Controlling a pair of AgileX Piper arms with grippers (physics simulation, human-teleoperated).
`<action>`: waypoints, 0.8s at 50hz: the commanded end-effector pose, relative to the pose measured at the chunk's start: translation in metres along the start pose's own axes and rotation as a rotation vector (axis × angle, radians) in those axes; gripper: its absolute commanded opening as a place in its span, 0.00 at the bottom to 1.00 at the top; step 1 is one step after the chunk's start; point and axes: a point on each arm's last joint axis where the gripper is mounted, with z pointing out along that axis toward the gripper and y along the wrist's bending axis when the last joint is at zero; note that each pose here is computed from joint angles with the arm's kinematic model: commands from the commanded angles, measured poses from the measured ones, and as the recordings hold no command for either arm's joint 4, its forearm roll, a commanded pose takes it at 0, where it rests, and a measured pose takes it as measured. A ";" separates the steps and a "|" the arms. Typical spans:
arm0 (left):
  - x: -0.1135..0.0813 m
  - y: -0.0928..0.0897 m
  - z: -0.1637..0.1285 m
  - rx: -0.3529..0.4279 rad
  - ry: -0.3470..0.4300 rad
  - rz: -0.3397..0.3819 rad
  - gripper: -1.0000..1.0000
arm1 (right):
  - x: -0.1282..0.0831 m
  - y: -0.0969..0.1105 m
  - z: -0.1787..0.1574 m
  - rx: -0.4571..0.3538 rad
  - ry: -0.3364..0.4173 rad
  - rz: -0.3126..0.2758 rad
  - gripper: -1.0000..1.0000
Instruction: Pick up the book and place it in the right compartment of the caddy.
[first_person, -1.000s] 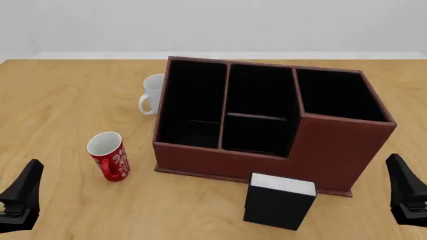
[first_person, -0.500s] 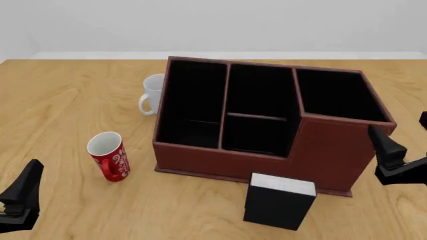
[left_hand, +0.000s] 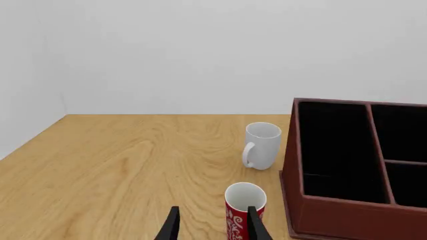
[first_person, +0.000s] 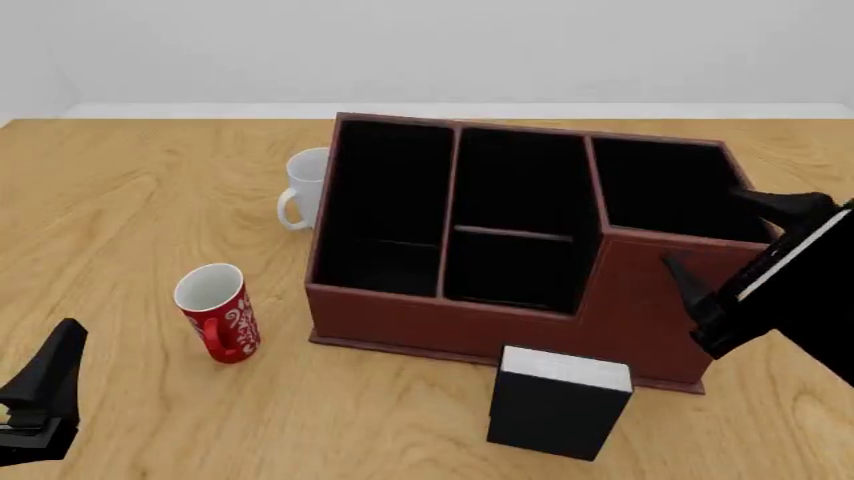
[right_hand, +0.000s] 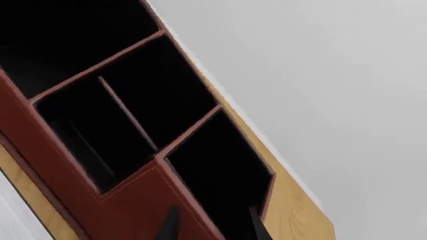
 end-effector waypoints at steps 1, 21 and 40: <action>0.000 0.000 0.000 0.000 0.000 0.000 1.00 | -0.017 -0.001 0.007 -0.103 -0.003 -0.190 1.00; 0.000 0.000 0.000 0.000 0.000 0.000 1.00 | -0.037 0.003 -0.009 -0.436 0.111 -0.356 1.00; 0.000 0.000 0.000 0.000 0.000 0.000 1.00 | -0.054 -0.014 -0.015 -0.546 0.168 -0.433 1.00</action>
